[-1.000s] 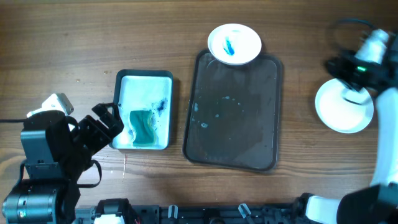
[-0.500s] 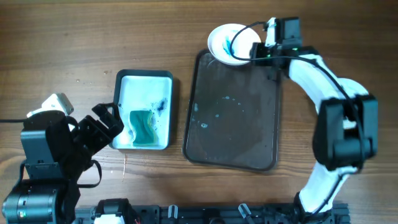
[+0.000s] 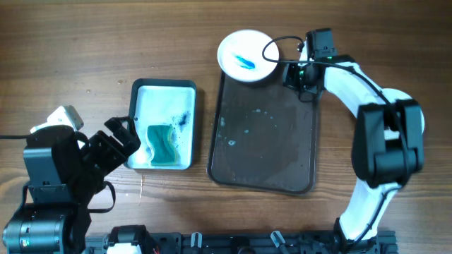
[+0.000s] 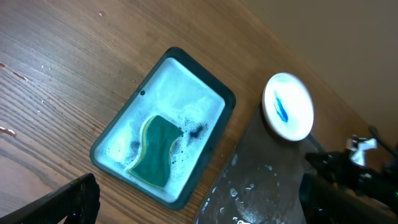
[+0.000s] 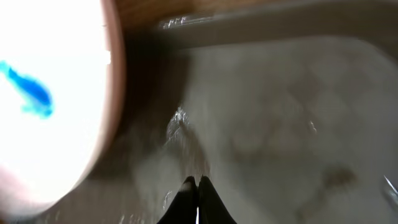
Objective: Clean dirty plates on tray and stack at the side
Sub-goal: 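Move the remaining stained plate down onto the tray with the right gripper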
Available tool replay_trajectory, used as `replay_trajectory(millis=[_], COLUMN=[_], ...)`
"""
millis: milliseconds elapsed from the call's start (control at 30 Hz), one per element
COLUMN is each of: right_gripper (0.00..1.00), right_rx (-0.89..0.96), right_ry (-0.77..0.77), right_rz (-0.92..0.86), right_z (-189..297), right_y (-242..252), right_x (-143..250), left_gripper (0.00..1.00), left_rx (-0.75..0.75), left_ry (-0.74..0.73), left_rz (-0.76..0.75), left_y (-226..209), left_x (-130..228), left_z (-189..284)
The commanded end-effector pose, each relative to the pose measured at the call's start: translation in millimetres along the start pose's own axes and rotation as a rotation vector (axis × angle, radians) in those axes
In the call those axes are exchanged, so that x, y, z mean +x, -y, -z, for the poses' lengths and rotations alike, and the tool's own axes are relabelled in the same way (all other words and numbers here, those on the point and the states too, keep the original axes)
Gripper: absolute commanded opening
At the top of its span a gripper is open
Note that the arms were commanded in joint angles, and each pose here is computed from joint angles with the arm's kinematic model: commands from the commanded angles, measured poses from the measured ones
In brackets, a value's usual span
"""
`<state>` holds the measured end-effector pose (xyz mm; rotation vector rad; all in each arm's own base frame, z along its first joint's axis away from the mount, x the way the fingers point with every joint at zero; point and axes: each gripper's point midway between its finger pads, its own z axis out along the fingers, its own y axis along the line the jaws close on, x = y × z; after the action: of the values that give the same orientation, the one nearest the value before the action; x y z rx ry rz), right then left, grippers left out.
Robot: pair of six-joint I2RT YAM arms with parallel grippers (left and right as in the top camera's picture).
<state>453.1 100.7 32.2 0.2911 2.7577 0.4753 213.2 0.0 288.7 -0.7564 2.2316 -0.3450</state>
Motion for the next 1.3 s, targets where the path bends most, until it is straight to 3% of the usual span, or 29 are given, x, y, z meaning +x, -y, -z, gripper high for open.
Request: replay_trajectory(millis=[0,33,100,167,233,333,500,533,600,633,867,1033,1133,1267], right_gripper=[0.04,0.1,0.44,0.64,0.72,0.76,0.75,0.64,0.08,0.04,0.04,0.04,0.04,0.04], right_rx=[-0.095,-0.118,-0.126,-0.117,-0.113,-0.113,-0.13,-0.158,-0.201,-0.204,-0.299,-0.097,0.091,0.19], right_ry=[0.172,0.182,0.191,0.185,0.186,0.202,0.199,0.191,0.176,0.169,0.146,0.237,0.164,-0.018], right_rz=[0.163,0.191,0.214,0.27,0.305,0.328,0.327,0.33,0.322,0.293,0.17,0.123,0.009,-0.143], right_z=[79.9,87.5,89.6,76.7,55.6,15.9,-37.4,-41.6,-44.8,-43.5,34.9,130.0,172.5,165.4], right_y=[-41.4,-47.8,-51.9,-48.8,-44.9,-37.9,-27.1,-30.2,-35.6,-35.8,-59.8,-43.6,-8.4,23.5], right_x=[-30.1,-30.2,-30.9,-32.0,-36.2,-45.5,-46.1,-43.7,-39.9,-39.1,-38.5,-31.8,12.5,80.6], left_gripper=[1.0,1.0,1.0,1.0,1.0,1.0,1.0,1.0,1.0,1.0,1.0,1.0,1.0,1.0], left_rx=[0.019,0.019,0.019,0.019,0.019,0.019,0.019,0.019,0.019,0.019,0.019,0.019,0.019,0.019], left_ry=[0.003,0.003,0.003,0.003,0.003,0.003,0.003,0.003,0.003,0.003,0.003,0.003,0.003,0.003], left_rz=[-0.018,-0.018,-0.018,-0.018,-0.018,-0.018,-0.018,-0.018,-0.018,-0.018,-0.018,-0.018,-0.018,-0.018], left_y=[4.0,4.0,4.0,4.0,4.0,4.0,4.0,4.0,4.0,4.0,4.0,4.0,4.0,4.0], left_x=[-1.5,-1.5,-1.5,-1.5,-1.5,-1.5,-1.5,-1.5,-1.5,-1.5,-1.5,-1.5,-1.5,-1.5], left_z=[3.0,3.0,3.0,3.0,3.0,3.0,3.0,3.0,3.0,3.0,3.0,3.0,3.0,3.0])
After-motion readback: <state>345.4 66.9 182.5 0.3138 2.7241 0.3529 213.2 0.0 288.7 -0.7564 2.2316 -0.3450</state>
